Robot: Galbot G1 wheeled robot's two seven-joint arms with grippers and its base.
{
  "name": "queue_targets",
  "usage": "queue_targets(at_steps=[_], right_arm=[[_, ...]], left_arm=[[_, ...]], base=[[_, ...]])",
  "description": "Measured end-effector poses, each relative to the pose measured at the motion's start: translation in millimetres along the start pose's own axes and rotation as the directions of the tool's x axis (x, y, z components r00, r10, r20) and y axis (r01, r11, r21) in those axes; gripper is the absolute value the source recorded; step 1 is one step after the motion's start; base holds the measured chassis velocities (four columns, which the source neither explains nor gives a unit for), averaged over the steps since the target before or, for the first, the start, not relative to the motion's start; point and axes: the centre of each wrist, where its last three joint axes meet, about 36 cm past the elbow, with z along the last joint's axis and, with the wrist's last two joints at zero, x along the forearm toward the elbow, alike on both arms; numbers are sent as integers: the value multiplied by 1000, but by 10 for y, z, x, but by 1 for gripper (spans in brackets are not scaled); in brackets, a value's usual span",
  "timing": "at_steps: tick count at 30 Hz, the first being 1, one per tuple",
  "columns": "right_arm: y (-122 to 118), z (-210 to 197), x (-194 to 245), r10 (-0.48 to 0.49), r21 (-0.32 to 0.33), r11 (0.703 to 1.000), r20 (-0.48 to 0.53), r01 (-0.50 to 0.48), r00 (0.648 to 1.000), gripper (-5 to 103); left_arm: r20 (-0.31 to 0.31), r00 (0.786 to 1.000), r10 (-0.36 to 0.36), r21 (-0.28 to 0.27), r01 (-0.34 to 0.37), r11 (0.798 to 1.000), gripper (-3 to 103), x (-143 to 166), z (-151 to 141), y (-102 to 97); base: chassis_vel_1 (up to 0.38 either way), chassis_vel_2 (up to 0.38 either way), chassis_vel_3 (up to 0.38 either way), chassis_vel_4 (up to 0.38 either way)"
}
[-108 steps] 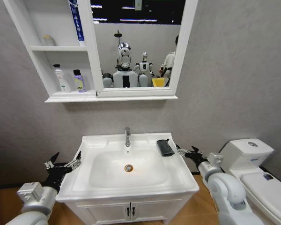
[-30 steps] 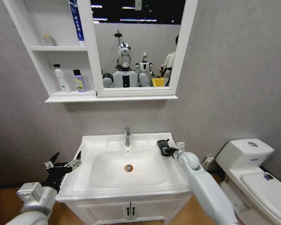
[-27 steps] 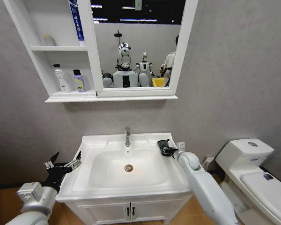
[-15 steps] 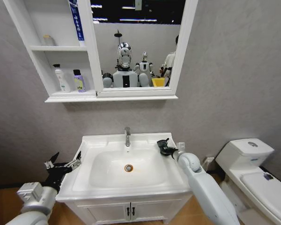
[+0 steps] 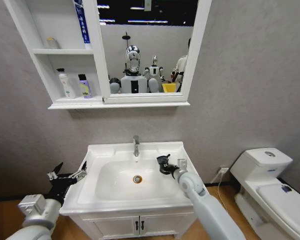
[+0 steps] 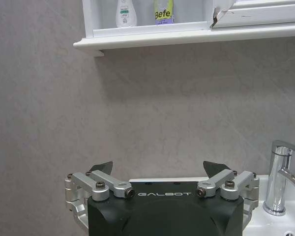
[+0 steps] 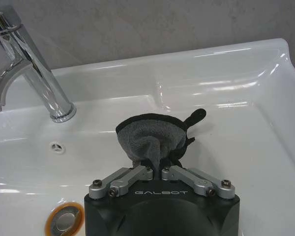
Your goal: Move facial cleanser and shampoo from washbasin to cabinet, then wipe washbasin with towel.
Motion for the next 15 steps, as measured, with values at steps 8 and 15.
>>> queue_targets(at_steps=[8,15], right_arm=[[-90,223,60,42,3,999,-48,-42,998,3],[-103,268,-18,35,-12,999,-66,-36,997,3]], left_arm=[[0,1000,0,0,0,1000,100,0,0,0],[0,1000,0,0,0,1000,100,0,0,0]], base=[[0,0,0,0],[0,0,0,0]])
